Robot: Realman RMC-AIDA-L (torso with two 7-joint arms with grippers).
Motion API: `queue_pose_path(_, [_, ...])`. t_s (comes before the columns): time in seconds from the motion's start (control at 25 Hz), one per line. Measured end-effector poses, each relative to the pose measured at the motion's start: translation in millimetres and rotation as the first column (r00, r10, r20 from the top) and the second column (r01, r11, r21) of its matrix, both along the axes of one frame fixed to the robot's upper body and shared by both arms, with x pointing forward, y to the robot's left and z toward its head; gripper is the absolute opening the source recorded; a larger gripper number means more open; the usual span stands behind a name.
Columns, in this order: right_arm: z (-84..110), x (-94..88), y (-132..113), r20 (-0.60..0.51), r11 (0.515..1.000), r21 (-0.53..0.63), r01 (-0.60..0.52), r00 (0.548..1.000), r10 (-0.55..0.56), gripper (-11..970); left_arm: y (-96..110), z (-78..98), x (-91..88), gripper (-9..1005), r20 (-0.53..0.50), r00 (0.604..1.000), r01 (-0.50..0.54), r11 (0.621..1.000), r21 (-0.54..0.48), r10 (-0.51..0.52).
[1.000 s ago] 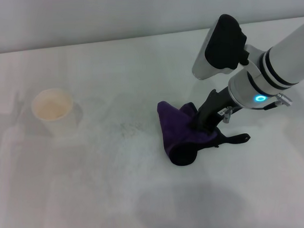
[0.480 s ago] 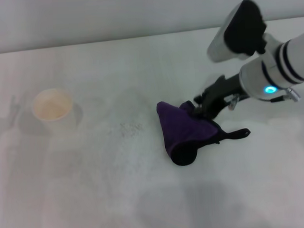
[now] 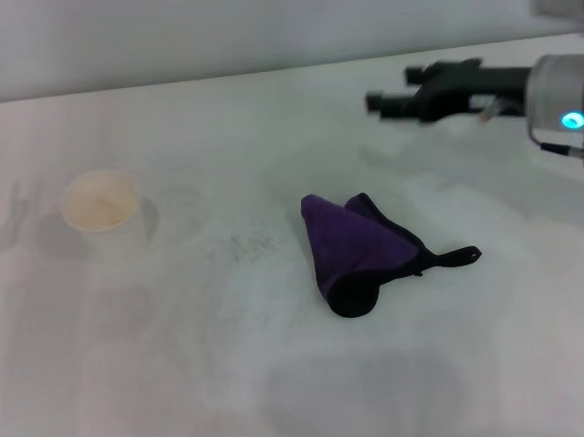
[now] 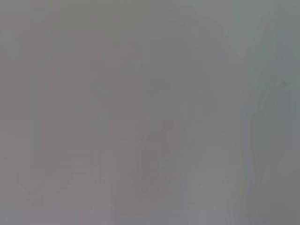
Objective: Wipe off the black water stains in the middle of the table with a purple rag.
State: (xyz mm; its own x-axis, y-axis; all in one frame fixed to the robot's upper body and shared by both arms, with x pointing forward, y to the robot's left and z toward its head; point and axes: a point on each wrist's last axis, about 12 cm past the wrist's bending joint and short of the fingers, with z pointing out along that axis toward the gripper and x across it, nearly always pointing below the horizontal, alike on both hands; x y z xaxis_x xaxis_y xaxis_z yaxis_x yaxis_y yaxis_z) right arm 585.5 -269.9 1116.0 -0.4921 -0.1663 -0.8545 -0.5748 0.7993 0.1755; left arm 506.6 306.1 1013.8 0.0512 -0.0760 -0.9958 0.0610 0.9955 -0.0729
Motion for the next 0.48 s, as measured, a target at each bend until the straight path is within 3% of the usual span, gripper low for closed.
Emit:
queue_pose_path(0.08, [-5.9, 0.3, -21, 0.018, 0.980, 0.168, 0.105, 0.994, -0.109, 689, 2, 0.3, 0.1, 890, 0.001, 1.000, -0.010, 1.000, -0.003, 0.010])
queue_pose_path(0.24, [-24.2, -12.3, -64, 0.082, 0.883, 0.405, 0.238, 0.952, -0.294, 794, 3, 0.3, 0.3, 890, 0.001, 1.000, -0.021, 1.000, -0.007, 0.021])
queue_pose_path(0.36, [-39.6, -28.2, -87, 0.176, 0.847, 0.437, 0.303, 0.894, -0.411, 867, 2, 0.5, 1.0, 890, 0.001, 1.000, -0.020, 1.000, -0.008, 0.020])
queue_pose_path(0.48, [-56.1, -41.9, -99, 0.312, 0.858, 0.355, 0.371, 0.818, -0.482, 865, 1, 1.0, 2.4, 890, 0.002, 1.000, -0.017, 1.000, -0.009, 0.017])
